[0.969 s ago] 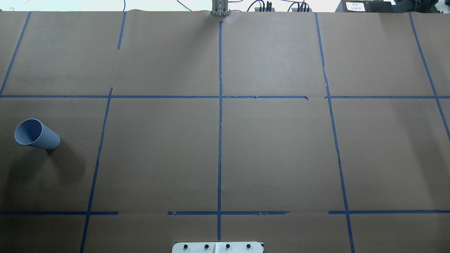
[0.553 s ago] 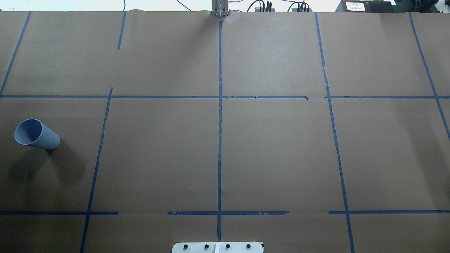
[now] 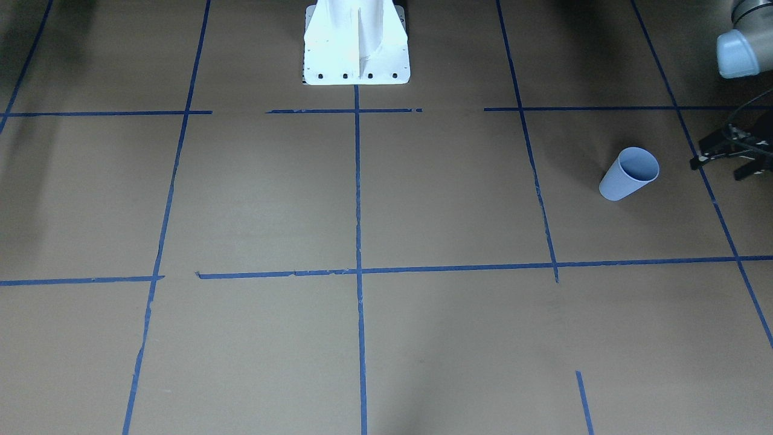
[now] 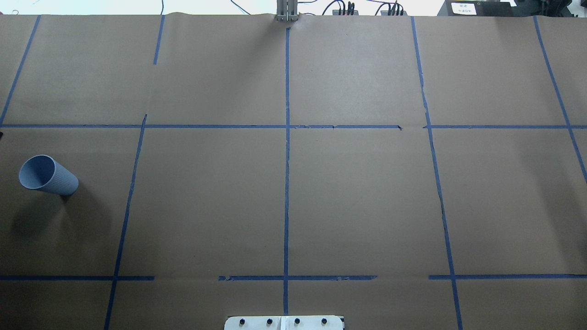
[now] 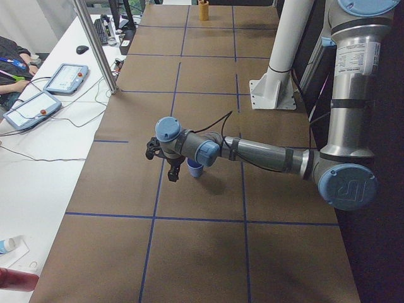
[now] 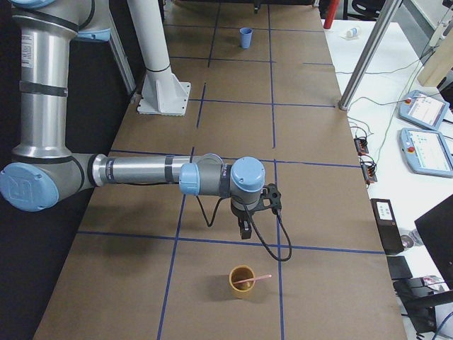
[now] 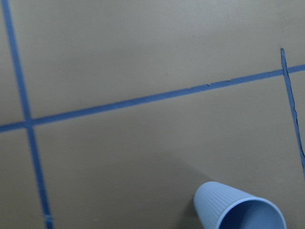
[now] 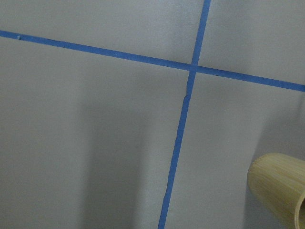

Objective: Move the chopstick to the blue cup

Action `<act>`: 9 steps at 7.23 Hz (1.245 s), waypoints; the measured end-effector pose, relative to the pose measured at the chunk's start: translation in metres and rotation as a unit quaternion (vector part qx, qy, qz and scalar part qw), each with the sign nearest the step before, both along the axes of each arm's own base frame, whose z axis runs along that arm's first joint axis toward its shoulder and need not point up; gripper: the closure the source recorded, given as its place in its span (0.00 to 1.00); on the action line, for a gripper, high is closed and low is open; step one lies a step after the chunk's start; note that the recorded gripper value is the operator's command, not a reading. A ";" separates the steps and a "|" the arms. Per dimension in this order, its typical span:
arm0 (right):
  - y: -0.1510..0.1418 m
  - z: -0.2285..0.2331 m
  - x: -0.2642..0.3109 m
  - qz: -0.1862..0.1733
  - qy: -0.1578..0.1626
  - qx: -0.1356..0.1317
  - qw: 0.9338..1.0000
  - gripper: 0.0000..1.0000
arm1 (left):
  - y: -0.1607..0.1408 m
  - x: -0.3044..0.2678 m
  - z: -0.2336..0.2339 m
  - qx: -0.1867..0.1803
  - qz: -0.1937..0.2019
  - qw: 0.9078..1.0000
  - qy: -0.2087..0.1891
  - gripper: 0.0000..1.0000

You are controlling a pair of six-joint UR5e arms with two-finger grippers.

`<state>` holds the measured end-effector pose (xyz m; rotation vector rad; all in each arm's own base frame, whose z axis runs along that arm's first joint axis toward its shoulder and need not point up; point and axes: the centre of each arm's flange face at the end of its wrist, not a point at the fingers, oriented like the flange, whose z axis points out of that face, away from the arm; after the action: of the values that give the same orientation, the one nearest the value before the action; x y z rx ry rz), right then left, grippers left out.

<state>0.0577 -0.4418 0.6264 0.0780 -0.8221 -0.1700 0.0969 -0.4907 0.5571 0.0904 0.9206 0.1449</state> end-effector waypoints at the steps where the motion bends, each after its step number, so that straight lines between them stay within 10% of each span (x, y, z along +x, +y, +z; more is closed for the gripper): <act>1: 0.000 0.000 0.000 0.000 0.000 0.000 1.000 0.00 | 0.010 0.020 0.003 -0.008 -0.016 1.000 -0.009 0.00; 6: 0.001 0.003 -0.001 0.000 -0.002 -0.004 1.000 0.00 | 0.041 0.076 0.017 -0.031 -0.010 0.999 -0.027 0.03; 7: 0.001 0.004 -0.001 0.000 -0.002 -0.005 1.000 0.00 | 0.045 0.084 0.021 -0.028 -0.006 0.999 -0.037 0.18; 9: 0.002 0.005 -0.001 0.000 -0.002 -0.006 1.000 0.00 | 0.048 0.094 0.023 -0.036 -0.006 0.998 -0.044 0.86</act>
<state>0.0569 -0.4399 0.6315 0.0664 -0.8275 -0.1649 0.1910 -0.4428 0.5802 0.0235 0.8363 0.1033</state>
